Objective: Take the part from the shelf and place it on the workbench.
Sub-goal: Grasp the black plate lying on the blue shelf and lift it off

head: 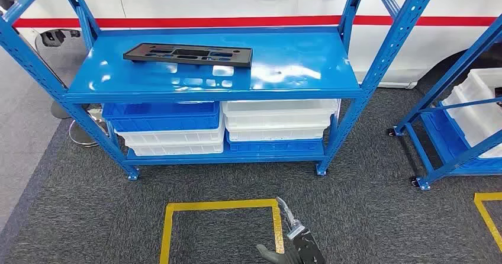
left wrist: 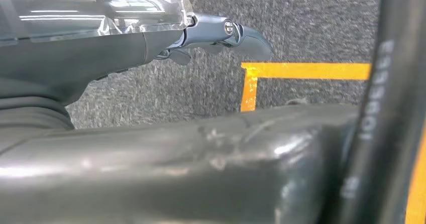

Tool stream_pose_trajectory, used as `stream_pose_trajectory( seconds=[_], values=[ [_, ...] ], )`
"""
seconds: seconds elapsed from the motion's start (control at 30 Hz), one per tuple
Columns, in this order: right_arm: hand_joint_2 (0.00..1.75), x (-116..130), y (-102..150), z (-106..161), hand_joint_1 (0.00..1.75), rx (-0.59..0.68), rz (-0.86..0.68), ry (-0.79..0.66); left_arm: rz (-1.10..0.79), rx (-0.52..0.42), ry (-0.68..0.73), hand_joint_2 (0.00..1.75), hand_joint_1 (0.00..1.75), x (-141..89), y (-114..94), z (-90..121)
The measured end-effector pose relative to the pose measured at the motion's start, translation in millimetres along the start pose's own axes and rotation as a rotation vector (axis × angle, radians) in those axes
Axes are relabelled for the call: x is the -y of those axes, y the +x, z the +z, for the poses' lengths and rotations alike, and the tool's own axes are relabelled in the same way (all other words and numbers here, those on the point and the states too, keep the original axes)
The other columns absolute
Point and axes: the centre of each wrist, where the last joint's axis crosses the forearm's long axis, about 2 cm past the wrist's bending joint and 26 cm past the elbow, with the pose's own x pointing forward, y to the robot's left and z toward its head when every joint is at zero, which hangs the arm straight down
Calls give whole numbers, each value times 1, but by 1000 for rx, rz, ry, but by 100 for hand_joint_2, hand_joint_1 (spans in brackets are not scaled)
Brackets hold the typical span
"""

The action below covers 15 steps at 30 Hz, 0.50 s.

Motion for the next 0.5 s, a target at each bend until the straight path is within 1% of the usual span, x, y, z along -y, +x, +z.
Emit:
stream_pose_trajectory(
  seconds=[0.07,0.33,0.5],
  values=[
    [175,-1,3,-2,0,11,35,3,1,2,1,0,0,0,0,0],
    [175,-8,22,-11,0,100,308,14,4,9,-3,0,0,3,2,0],
    [175,-19,35,-23,0,137,460,60,0,8,-6,0,0,3,1,0]
  ],
)
